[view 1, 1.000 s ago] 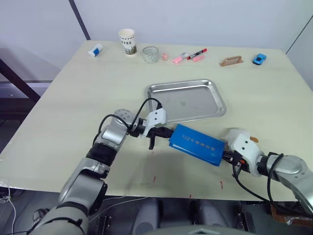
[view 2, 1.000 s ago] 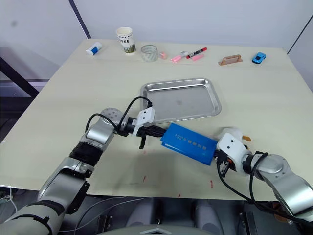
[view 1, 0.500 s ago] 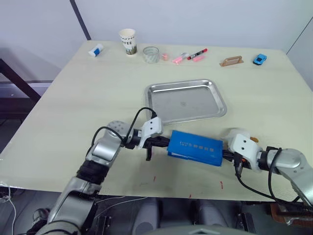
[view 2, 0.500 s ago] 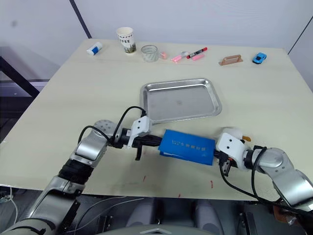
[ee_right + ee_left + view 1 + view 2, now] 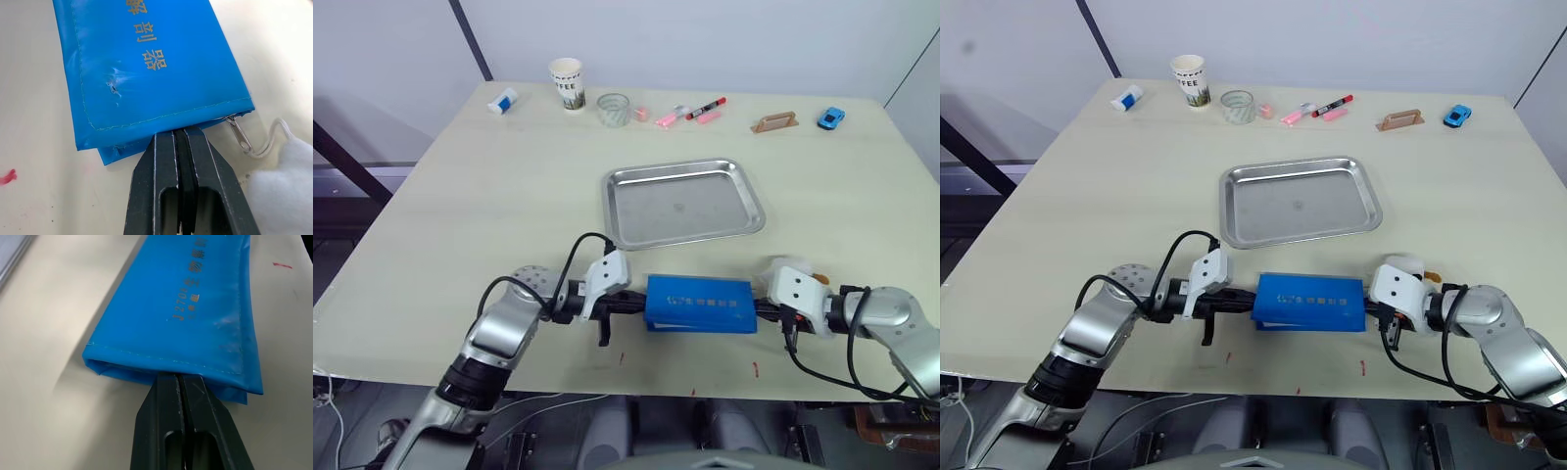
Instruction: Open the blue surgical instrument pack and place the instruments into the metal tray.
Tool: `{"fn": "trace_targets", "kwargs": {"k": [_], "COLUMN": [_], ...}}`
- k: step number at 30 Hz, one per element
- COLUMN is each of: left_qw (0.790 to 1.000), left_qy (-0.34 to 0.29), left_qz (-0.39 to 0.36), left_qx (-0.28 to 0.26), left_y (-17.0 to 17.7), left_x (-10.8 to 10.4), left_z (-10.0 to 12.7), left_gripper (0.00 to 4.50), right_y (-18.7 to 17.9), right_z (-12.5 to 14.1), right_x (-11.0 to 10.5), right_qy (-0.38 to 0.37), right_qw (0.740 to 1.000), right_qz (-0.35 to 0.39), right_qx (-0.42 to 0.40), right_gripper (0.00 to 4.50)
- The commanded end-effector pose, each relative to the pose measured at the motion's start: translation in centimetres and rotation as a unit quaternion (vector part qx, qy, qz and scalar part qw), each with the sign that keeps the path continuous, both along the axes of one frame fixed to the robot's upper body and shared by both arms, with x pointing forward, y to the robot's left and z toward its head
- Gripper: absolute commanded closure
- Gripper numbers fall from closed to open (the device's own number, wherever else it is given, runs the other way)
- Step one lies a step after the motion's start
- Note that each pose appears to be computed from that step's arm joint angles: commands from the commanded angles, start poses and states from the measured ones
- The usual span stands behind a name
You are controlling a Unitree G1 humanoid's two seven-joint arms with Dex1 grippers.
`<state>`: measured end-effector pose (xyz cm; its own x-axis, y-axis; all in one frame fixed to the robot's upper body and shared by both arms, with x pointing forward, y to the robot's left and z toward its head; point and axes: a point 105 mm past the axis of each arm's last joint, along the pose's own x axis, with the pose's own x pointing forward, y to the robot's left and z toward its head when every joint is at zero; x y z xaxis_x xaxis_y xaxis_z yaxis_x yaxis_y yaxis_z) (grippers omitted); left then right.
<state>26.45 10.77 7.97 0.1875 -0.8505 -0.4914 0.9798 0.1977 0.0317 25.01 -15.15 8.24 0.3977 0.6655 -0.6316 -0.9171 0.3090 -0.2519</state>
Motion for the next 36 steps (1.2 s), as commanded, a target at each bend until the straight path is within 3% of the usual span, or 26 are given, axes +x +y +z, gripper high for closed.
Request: {"fn": "trace_targets", "kwargs": {"k": [1,22,33,36], "left_qw": [0.999,1.000,1.000,0.999], "left_qy": [-0.008,0.005,-0.008,-0.014], "left_qz": [-0.024,-0.019,-0.011,-0.008], "left_qx": [-0.025,-0.021,-0.023,-0.049], "left_y": [-1.1,-0.7,-0.4,0.0], "left_x": [-1.2,-1.9,-1.7,-1.7], "left_z": [1.1,-1.2,-1.3,-0.5], "left_gripper": [4.46,4.46,4.46,4.46], "right_y": [2.1,1.6,0.9,0.5], "right_z": [0.3,0.2,0.4,0.6], "right_x": [-1.2,-2.4,-2.0,-1.9], "right_qy": [0.008,0.023,0.016,0.027], "right_qw": [0.998,0.999,0.999,0.999], "right_qz": [0.056,0.042,0.019,0.003], "right_qx": [0.023,0.023,0.023,0.034], "right_gripper": [4.50,4.50,4.50,4.50]}}
